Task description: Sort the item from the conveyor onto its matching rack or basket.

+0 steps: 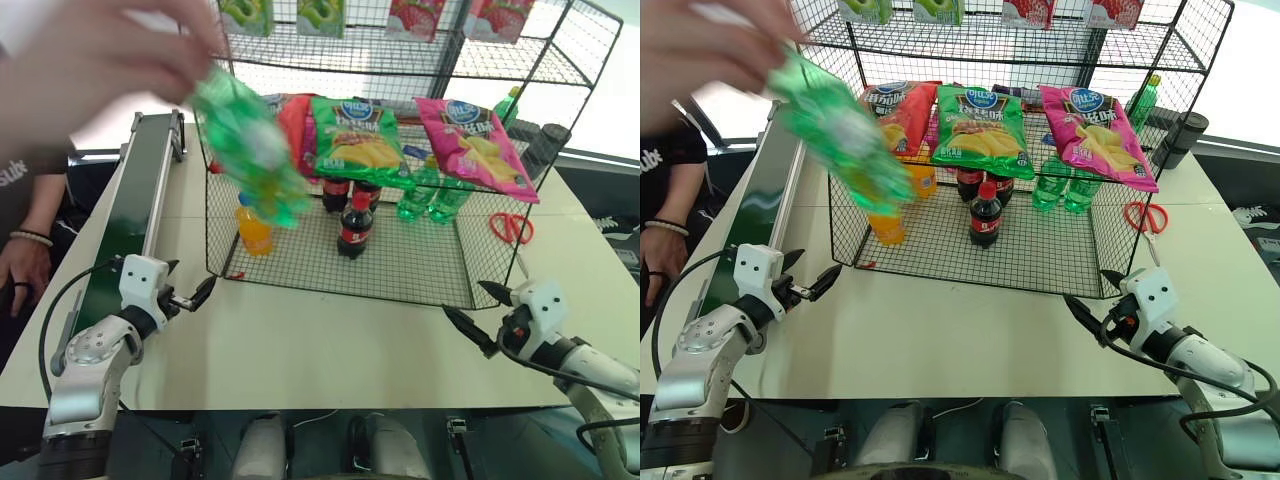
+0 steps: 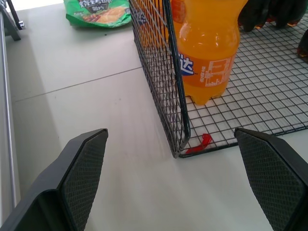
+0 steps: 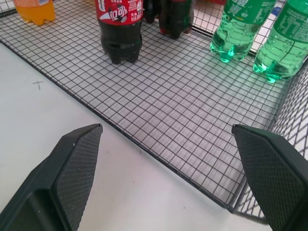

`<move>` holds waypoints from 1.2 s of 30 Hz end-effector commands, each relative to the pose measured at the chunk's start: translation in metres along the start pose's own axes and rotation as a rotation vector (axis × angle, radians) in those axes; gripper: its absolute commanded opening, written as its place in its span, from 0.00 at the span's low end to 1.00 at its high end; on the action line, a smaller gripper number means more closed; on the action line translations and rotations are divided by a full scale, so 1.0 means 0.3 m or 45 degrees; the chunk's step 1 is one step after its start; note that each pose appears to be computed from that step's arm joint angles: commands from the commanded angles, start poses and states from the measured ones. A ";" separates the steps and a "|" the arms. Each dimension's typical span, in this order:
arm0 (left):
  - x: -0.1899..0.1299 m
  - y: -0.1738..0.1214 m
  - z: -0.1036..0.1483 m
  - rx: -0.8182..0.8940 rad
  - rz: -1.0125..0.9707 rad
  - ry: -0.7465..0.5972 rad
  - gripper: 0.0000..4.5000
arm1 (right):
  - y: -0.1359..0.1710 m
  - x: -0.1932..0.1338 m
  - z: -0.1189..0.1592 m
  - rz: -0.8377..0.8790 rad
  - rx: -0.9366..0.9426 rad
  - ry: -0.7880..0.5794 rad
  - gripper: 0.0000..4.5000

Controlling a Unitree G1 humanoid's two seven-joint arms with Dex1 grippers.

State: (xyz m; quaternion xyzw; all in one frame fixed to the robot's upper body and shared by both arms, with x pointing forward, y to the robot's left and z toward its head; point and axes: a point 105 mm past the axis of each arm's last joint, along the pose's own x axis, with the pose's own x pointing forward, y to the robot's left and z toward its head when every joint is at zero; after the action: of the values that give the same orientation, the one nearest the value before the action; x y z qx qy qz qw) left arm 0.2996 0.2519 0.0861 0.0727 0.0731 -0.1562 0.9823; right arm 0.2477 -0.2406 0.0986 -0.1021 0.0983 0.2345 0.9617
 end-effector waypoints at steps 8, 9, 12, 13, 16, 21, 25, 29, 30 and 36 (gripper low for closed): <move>-0.014 0.014 0.035 0.015 0.038 -0.066 1.00 | 0.018 0.021 0.030 0.035 -0.031 -0.051 1.00; -0.016 0.019 0.035 0.010 0.046 -0.069 1.00 | 0.023 0.025 0.034 0.044 -0.035 -0.056 1.00; -0.023 0.044 0.040 -0.030 0.099 -0.094 1.00 | 0.048 0.045 0.053 0.082 -0.050 -0.079 1.00; -0.027 0.056 0.041 -0.047 0.124 -0.104 1.00 | 0.059 0.052 0.059 0.100 -0.059 -0.085 1.00; -0.039 0.101 0.047 -0.091 0.233 -0.136 1.00 | 0.101 0.083 0.080 0.163 -0.084 -0.110 1.00; -0.080 0.214 0.054 -0.185 0.531 -0.210 1.00 | 0.177 0.146 0.115 0.265 -0.098 -0.164 1.00; -0.119 0.283 0.062 -0.276 0.724 -0.267 1.00 | 0.223 0.181 0.131 0.328 -0.088 -0.192 1.00; -0.146 0.310 0.056 -0.268 0.817 -0.268 1.00 | 0.253 0.203 0.138 0.367 -0.088 -0.207 1.00; -0.151 0.314 0.054 -0.263 0.831 -0.267 1.00 | 0.259 0.206 0.139 0.373 -0.088 -0.209 1.00; -0.167 0.341 0.050 -0.255 0.877 -0.270 1.00 | 0.289 0.222 0.140 0.403 -0.087 -0.215 1.00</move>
State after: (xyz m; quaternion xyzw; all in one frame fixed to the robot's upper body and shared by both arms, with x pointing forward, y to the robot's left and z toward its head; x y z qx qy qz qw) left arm 0.2885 0.3545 0.1082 -0.0368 -0.0197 0.1776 0.9832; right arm 0.2698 -0.1295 0.1013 -0.0928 0.0441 0.3926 0.9139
